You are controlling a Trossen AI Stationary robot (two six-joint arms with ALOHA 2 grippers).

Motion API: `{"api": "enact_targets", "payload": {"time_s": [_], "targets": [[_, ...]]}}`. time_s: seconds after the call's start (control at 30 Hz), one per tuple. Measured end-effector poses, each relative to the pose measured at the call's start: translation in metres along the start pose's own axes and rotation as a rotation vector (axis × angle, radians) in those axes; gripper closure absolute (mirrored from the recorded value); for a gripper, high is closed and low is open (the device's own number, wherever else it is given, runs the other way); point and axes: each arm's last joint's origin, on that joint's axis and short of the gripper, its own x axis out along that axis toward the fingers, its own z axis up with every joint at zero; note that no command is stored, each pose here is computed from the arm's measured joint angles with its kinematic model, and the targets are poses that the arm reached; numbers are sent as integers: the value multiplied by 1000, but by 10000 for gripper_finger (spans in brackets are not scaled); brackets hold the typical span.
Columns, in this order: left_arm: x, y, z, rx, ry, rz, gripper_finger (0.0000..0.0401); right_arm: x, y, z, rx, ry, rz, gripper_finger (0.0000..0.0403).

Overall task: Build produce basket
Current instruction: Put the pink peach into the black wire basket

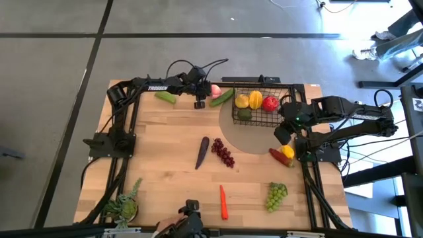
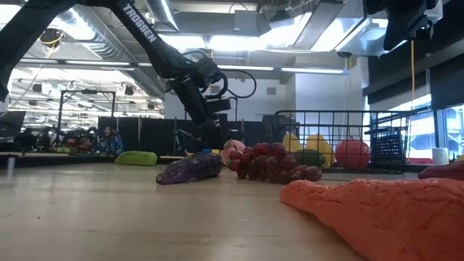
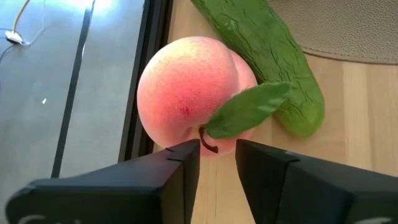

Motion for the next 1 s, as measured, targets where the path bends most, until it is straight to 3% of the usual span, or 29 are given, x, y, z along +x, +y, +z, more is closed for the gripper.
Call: {"api": "enact_targets", "payload": {"time_s": [0.43, 1.0], "targets": [[0, 1, 1, 1, -8, 8, 358, 0, 0, 0, -1, 0, 1, 402], [0, 1, 0, 1, 6, 28, 363, 0, 0, 0, -3, 0, 1, 402]]}}
